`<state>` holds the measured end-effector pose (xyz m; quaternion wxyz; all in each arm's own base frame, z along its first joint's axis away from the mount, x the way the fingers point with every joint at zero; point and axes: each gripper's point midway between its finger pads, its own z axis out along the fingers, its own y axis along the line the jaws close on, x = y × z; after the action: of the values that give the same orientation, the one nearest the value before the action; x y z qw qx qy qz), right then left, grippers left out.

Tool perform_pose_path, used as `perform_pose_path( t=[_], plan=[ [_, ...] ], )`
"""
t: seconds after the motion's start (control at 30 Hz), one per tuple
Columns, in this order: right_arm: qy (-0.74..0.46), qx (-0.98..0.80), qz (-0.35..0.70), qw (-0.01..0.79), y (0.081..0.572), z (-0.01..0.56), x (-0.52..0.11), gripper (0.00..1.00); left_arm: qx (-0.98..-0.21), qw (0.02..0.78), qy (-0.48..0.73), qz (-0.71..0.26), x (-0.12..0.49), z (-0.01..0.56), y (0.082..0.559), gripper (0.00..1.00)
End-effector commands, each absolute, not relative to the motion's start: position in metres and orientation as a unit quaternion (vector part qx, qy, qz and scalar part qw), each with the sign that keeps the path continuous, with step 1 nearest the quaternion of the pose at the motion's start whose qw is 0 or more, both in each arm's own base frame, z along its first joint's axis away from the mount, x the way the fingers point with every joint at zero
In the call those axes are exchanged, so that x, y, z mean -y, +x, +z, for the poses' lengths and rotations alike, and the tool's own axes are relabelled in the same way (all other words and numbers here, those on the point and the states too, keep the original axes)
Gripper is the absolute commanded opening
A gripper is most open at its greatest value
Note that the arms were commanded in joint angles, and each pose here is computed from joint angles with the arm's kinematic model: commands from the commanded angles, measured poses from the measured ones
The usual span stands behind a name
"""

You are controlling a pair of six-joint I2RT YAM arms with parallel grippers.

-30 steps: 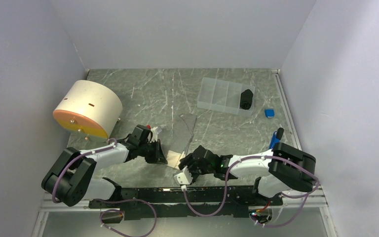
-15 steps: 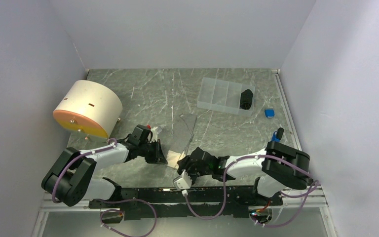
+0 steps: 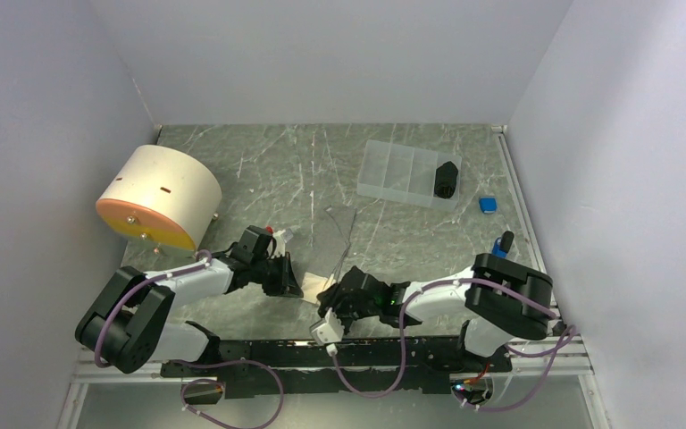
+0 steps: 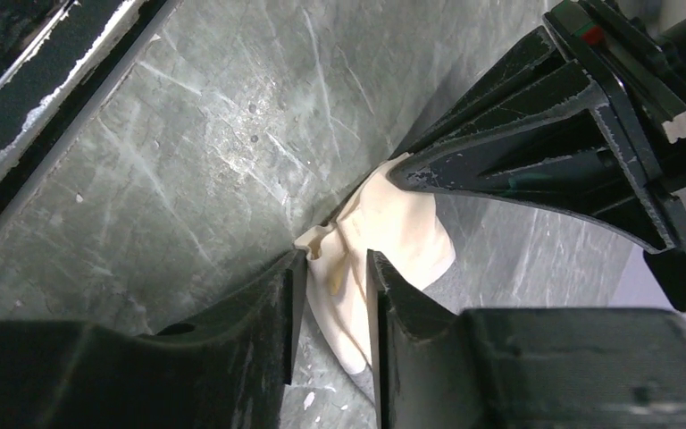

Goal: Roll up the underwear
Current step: Roll the underwear to the center of the board.

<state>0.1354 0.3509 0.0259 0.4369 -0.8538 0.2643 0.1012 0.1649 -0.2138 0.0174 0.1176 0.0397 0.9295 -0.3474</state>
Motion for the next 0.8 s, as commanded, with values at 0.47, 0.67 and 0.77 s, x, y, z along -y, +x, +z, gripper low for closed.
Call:
perform_pose_path(
  t=[0.47, 0.67, 0.77],
  plan=[
    [-0.828, -0.376, 0.187, 0.372, 0.129, 0.019, -0.365, 0.00, -0.928, 0.130, 0.044, -0.347, 0.215, 0.026, 0.171, 0.10],
    [-0.730, -0.460, 0.316, 0.395, 0.130, 0.055, -0.378, 0.00, -0.918, 0.161, 0.022, -0.361, 0.218, 0.049, 0.185, 0.38],
    [-0.677, -0.496, 0.376, 0.393, 0.128, 0.066, -0.381, 0.00, -0.914, 0.185, 0.011, -0.360, 0.217, 0.064, 0.195, 0.49]
  ],
)
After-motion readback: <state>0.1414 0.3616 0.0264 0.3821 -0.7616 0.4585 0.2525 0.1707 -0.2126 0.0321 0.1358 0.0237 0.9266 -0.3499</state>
